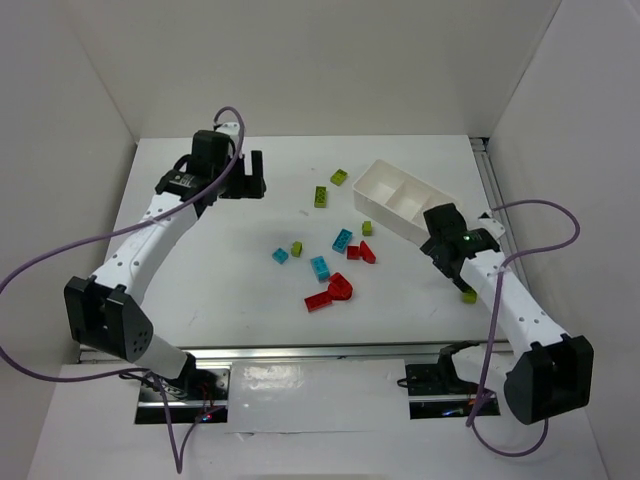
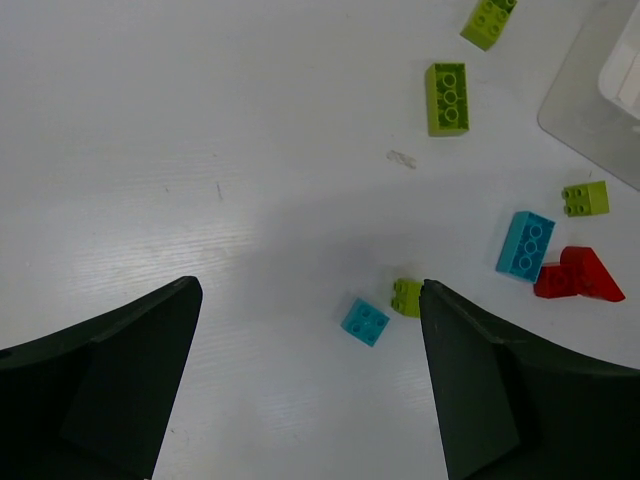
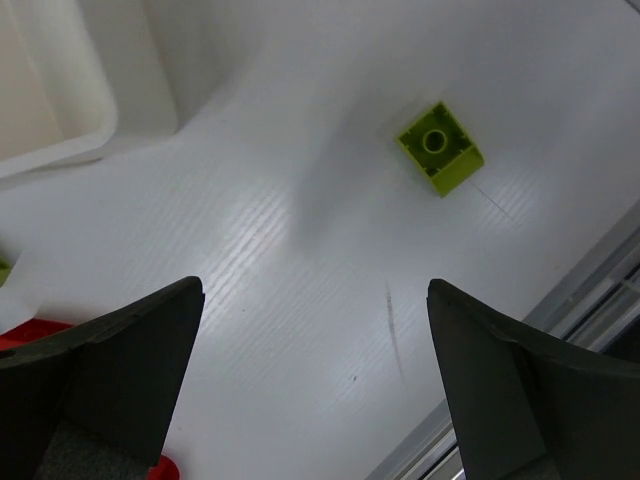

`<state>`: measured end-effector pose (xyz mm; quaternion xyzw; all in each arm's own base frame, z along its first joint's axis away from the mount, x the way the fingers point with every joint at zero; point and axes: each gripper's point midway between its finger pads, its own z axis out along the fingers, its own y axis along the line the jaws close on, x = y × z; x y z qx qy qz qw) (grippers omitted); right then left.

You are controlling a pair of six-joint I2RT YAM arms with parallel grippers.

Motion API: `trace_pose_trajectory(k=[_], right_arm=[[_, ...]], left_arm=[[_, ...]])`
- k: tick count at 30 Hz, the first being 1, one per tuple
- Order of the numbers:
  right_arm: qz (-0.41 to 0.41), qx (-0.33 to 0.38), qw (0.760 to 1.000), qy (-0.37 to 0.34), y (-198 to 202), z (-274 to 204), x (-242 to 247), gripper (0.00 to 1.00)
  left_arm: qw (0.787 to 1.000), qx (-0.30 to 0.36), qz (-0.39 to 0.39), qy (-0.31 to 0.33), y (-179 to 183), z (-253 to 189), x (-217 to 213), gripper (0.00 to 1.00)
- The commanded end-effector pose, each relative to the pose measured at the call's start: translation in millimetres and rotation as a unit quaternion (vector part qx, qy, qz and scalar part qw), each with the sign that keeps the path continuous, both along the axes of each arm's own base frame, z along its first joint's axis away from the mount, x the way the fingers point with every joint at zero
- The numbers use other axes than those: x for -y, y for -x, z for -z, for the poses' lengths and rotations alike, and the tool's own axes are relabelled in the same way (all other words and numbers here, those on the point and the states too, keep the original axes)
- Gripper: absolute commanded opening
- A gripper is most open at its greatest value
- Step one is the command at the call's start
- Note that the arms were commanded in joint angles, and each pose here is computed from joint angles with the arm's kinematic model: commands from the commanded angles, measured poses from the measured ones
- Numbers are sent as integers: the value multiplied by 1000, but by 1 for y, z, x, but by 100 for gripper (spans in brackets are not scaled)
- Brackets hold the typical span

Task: Sort the legos into containers by color

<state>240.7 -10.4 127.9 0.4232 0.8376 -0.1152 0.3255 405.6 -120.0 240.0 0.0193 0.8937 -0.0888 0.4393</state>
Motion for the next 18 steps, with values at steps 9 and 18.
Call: trace_pose_trajectory(k=[9, 18], right_arm=[[130, -42, 983, -120, 36, 50, 30, 100], [184, -80, 968, -149, 49, 87, 54, 100]], left_arm=[[998, -40, 53, 15, 25, 6, 21, 100], [994, -82, 69, 5, 39, 26, 30, 100]])
